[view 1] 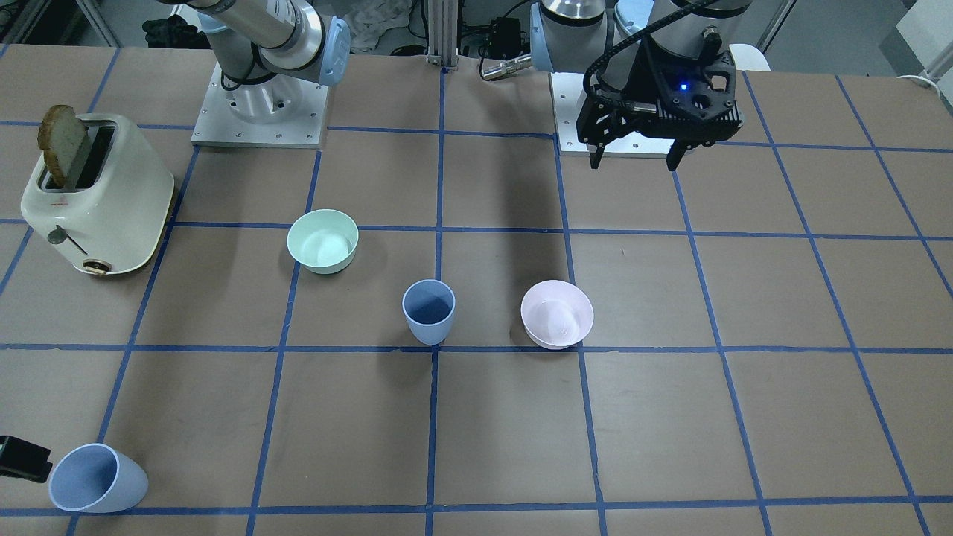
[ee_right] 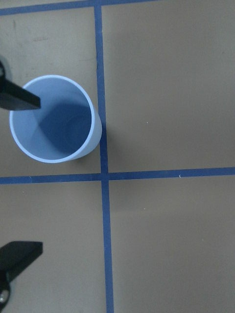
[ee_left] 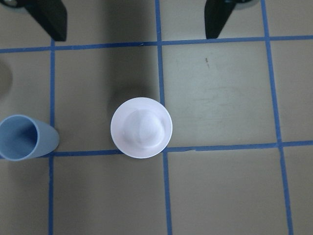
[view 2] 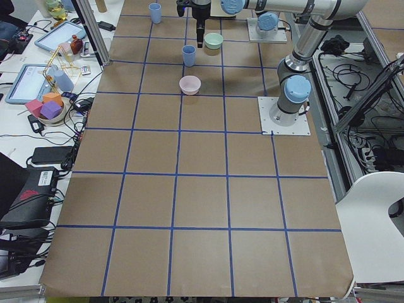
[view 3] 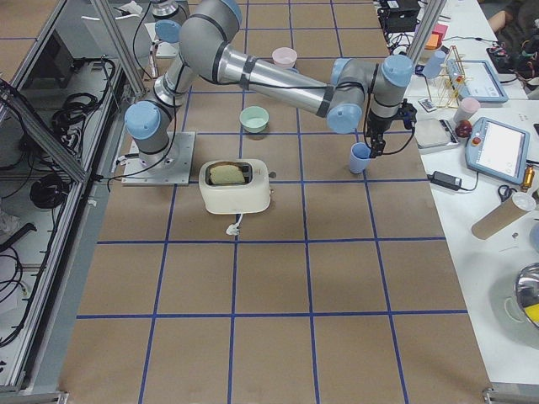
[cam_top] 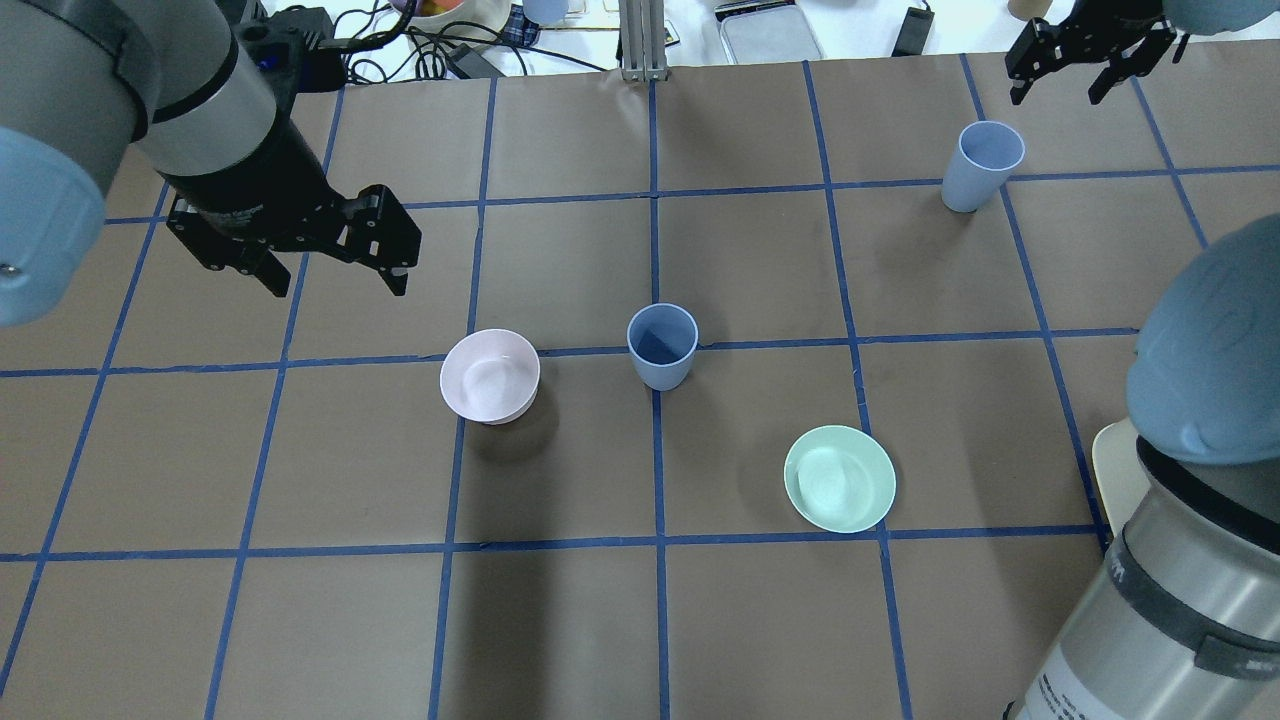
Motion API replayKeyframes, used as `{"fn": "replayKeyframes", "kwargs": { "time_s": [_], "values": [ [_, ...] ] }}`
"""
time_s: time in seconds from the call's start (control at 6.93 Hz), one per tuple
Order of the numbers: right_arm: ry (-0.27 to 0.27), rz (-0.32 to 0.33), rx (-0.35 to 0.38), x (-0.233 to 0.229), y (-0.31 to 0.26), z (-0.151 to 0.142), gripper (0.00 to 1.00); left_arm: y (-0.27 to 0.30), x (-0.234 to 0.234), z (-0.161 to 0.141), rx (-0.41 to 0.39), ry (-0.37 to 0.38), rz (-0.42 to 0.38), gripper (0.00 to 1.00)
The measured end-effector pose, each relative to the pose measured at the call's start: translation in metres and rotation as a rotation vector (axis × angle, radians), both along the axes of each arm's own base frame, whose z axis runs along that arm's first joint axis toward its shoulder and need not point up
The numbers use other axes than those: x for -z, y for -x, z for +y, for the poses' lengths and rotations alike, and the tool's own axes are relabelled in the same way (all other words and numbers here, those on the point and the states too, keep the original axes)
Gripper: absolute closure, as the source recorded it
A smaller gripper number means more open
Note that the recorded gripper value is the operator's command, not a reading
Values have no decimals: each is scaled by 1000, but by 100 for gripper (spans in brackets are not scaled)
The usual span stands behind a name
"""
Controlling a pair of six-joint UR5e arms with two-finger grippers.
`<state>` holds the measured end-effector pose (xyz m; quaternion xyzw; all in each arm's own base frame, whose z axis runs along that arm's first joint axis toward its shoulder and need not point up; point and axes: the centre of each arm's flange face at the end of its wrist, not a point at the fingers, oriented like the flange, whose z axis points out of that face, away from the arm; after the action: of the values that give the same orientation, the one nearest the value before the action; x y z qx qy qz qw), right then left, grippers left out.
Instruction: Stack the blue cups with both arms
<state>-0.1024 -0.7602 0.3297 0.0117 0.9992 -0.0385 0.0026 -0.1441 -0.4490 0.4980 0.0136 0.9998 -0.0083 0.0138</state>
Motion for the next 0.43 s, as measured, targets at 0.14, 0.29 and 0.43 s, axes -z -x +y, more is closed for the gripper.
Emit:
{"fn": "replayKeyframes", "kwargs": {
  "time_s": [0.14, 0.29, 0.43],
  "values": [
    [-8, -12, -11, 17, 5, -5, 16, -3, 0, -1, 1, 8, -3, 0],
    [-30, -36, -20, 30, 4, -4, 22, -4, -1, -5, 0, 12, -4, 0],
    [-69, -60, -29, 43, 2, 1, 35, -4, -3, -8, 0, 17, -3, 0]
  ]
}}
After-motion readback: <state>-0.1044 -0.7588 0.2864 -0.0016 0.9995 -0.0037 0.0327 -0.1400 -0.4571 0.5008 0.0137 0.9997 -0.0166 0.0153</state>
